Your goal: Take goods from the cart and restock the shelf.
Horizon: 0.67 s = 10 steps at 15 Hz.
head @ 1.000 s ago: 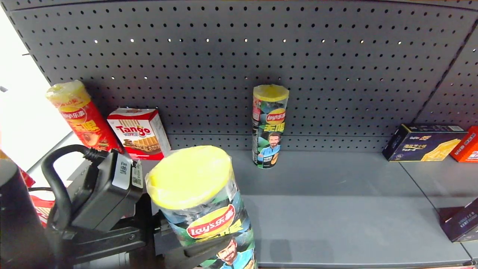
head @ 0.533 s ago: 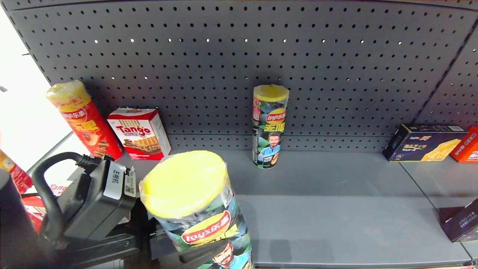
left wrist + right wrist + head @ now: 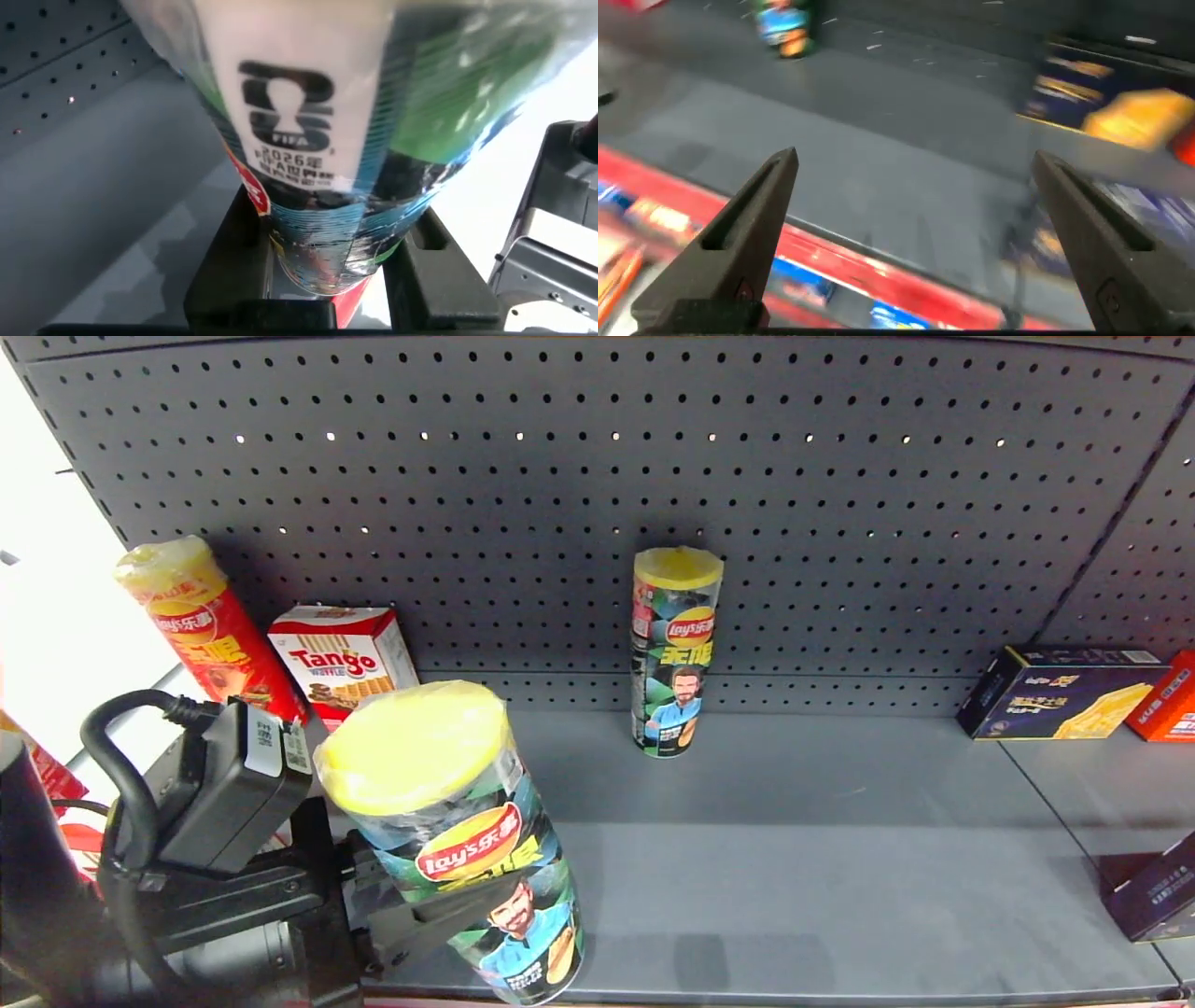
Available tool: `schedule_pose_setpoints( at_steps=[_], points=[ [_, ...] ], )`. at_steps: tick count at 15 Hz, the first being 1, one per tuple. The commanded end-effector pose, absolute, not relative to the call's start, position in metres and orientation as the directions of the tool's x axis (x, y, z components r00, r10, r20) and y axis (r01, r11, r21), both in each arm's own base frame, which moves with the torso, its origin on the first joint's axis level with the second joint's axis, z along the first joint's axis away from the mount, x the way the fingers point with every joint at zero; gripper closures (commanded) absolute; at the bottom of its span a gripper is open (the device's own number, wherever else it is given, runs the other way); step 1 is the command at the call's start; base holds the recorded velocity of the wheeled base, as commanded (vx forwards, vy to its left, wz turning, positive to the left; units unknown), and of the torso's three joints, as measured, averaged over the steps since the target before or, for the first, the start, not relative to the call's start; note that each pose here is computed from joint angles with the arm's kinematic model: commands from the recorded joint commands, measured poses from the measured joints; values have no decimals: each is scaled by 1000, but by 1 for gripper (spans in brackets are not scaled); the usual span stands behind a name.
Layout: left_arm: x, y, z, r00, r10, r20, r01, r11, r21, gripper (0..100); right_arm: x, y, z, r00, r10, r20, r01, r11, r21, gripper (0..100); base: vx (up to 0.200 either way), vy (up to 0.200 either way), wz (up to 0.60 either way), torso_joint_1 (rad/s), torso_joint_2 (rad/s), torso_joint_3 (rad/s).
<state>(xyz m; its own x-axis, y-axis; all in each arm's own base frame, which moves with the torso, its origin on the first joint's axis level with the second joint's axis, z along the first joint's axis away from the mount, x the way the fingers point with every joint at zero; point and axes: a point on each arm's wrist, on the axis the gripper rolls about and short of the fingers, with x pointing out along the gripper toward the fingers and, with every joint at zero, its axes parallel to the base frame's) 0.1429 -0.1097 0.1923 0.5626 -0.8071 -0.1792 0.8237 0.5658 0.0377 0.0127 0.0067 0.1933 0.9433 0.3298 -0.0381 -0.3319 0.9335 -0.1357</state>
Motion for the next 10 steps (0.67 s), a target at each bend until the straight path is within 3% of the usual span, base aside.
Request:
schedule_pose_setpoints(
  at_steps=[1,6,10],
  points=[
    [144,-107,191,574,-799,-182,816,578,35,100,52,17,206,875,464,-137,-480,869,-123,0,0,0,0,0,0,0],
    [146,-107,193,577,-798,-175,814,580,41,100,110,33,234,861,495,-115,-507,852,-127,0,0,0,0,0,0,0],
    [149,-110,207,581,-803,-132,814,579,57,100,145,57,245,754,637,-161,-654,752,-85,0,0,0,0,0,0,0]
  ],
)
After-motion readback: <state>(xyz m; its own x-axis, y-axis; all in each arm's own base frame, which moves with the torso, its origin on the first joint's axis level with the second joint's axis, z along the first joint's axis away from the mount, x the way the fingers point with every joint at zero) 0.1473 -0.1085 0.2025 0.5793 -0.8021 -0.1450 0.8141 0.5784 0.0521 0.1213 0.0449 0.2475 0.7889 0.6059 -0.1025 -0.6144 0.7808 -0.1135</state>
